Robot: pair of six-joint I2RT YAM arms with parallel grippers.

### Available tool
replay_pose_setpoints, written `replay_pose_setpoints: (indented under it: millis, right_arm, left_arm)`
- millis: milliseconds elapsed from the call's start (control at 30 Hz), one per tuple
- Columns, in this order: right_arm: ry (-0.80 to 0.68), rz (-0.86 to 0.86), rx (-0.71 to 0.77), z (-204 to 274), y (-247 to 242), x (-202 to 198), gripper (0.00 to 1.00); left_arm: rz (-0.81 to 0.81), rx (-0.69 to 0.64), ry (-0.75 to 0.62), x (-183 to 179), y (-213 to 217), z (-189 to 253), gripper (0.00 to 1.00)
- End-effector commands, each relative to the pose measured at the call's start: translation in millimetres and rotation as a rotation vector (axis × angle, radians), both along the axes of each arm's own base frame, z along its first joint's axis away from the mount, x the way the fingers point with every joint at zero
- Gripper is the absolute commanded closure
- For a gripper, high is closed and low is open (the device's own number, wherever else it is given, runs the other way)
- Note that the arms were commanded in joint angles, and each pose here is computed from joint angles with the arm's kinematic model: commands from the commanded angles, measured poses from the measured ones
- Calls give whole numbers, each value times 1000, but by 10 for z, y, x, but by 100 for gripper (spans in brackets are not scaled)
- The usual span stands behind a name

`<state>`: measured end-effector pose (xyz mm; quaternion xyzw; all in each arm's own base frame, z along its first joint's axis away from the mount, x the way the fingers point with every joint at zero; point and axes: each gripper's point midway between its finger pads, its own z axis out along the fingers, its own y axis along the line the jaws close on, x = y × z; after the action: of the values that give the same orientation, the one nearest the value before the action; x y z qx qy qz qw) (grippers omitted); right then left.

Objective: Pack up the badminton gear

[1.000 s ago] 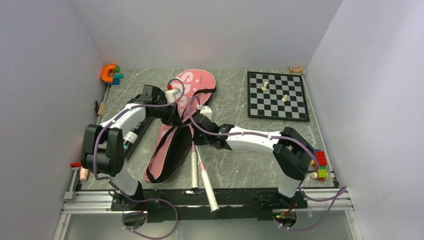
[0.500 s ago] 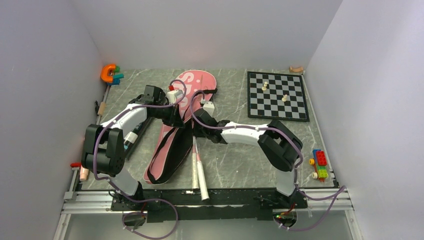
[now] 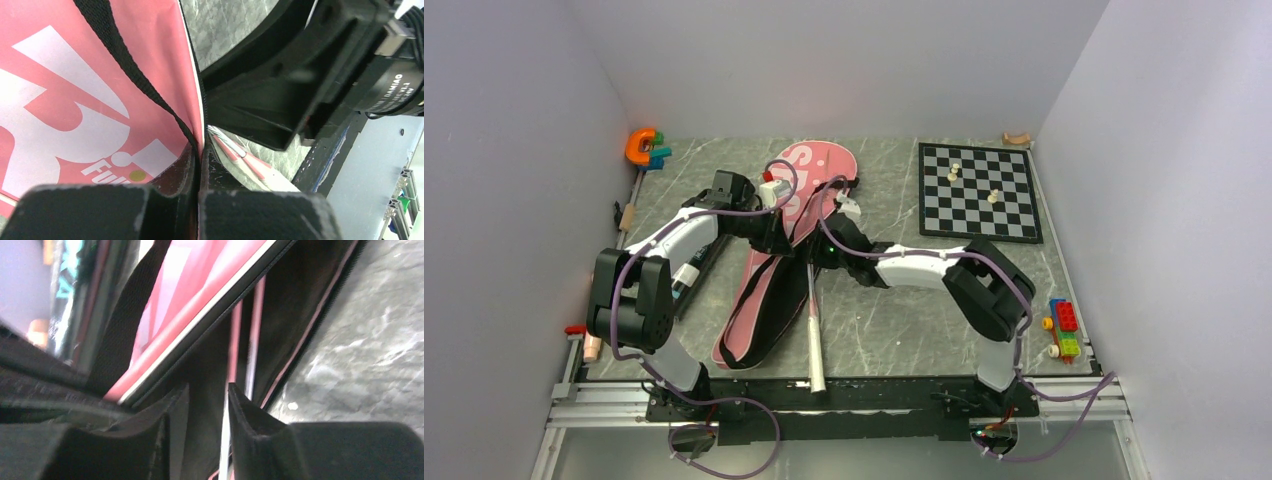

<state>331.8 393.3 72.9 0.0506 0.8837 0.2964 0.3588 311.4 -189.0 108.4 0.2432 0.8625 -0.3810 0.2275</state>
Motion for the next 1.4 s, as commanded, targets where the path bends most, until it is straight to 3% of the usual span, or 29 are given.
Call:
replay_pose_setpoints:
  millis: [0, 167, 400, 600, 833, 1100, 1367]
  right_arm:
    - [-143, 170, 321, 847, 247, -73, 58]
    - [-152, 264, 404, 1079, 91, -165, 42]
    - [-137, 168, 300, 1094, -473, -98, 30]
    - [-31, 62, 251, 572, -912, 23, 30]
    - [41, 97, 347, 223, -708, 87, 31]
    - [64, 62, 352, -14, -639, 221, 32]
    - [88, 61, 348, -227, -440, 451, 41]
  left_arm:
    - [-62, -81, -47, -80, -122, 296, 100]
    - [-67, -72, -62, -98, -105, 315, 100]
    - [-69, -60, -68, -120, -84, 297, 100]
    - [-67, -55, -67, -122, -77, 275, 100]
    - [-68, -48, -67, -128, -67, 268, 100]
    - [-72, -38, -68, -131, -54, 233, 100]
    - [-72, -41, -77, -140, -54, 265, 100]
